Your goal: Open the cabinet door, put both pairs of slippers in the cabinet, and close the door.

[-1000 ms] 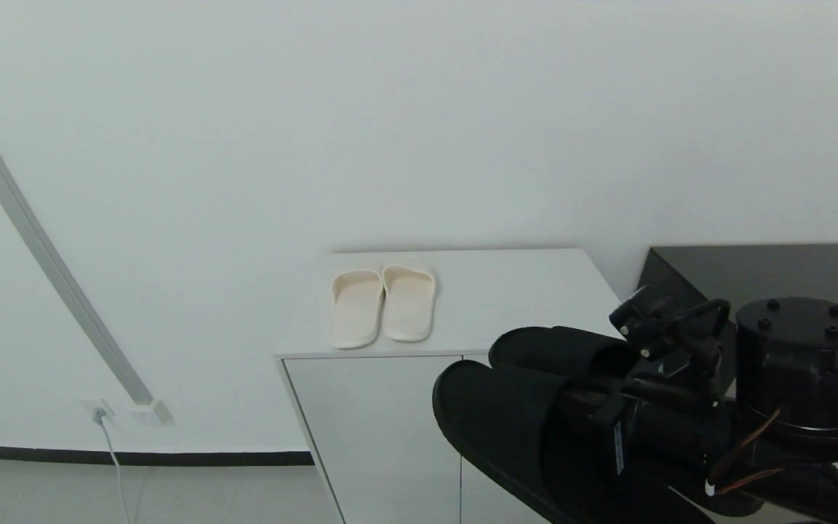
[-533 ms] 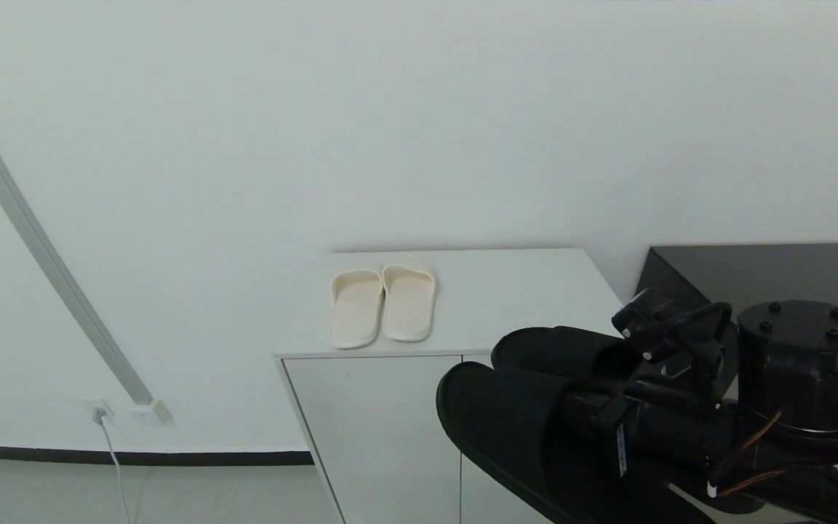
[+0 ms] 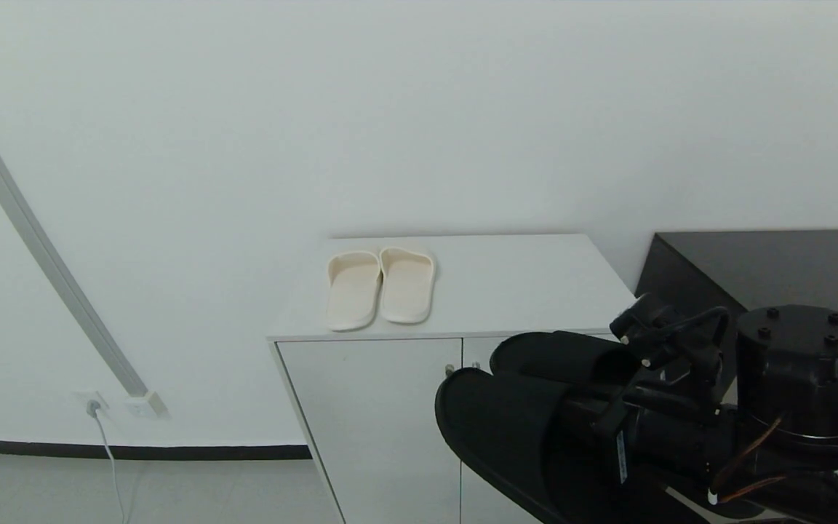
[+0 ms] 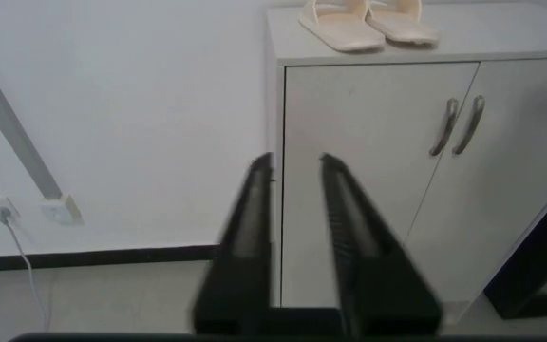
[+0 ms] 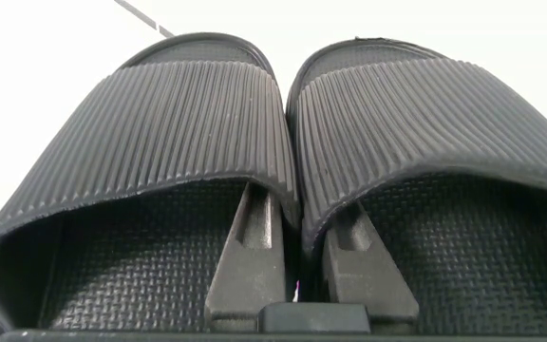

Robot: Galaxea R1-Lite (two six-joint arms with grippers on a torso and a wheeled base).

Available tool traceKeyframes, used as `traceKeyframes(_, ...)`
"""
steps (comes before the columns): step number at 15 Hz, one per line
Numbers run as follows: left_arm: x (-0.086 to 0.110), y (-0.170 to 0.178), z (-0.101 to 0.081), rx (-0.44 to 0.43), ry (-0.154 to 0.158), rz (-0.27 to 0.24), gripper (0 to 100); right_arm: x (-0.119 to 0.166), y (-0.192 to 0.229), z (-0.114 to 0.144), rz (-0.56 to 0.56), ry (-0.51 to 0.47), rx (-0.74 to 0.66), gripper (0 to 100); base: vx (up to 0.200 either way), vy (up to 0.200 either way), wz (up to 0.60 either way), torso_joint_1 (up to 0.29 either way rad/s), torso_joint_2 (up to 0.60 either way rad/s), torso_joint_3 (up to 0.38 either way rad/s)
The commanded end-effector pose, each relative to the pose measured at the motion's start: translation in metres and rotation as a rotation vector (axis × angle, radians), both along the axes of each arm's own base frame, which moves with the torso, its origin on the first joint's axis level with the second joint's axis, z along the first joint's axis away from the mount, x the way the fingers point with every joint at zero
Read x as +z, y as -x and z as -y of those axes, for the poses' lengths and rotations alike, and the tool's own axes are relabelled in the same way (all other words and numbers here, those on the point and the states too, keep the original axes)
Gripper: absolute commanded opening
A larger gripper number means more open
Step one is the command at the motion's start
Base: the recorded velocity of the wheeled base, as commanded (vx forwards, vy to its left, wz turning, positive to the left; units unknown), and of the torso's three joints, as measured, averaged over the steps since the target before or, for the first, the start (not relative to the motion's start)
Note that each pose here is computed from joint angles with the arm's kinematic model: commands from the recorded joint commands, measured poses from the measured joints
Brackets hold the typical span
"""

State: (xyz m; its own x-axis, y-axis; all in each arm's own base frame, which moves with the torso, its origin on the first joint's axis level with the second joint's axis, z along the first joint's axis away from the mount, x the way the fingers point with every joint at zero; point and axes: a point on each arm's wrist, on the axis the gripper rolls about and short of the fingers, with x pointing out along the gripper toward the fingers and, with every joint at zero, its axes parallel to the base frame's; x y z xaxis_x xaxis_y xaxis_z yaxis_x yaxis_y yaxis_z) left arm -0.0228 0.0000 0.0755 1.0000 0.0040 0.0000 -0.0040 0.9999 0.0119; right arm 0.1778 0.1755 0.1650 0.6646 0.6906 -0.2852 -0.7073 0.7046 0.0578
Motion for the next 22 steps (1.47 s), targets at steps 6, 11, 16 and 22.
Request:
traceKeyframes(6, 0.0, 0.0, 0.0, 0.001, 0.001, 0.0, 100, -0.0019, 0.0023, -0.0026, -0.006, 0.006, 0.014, 0, 0.0, 0.0, 0.0, -0.22, 0.53, 0.302)
traceKeyframes(11, 0.0, 0.0, 0.0, 0.001, 0.001, 0.0, 100, -0.0029, 0.0027, -0.0021, -0.008, 0.008, 0.014, 0, 0.0, 0.0, 0.0, -0.209, 0.53, 0.321)
traceKeyframes(16, 0.0, 0.0, 0.0, 0.001, 0.0, 0.0, 100, -0.0045, 0.0036, -0.0018, -0.011, 0.013, 0.016, 0, 0.0, 0.0, 0.0, -0.18, 0.5, 0.324)
traceKeyframes(22, 0.0, 0.0, 0.0, 0.001, 0.001, 0.0, 100, -0.0064, 0.0043, -0.0016, -0.016, 0.02, 0.018, 0, 0.0, 0.0, 0.0, -0.137, 0.48, 0.334)
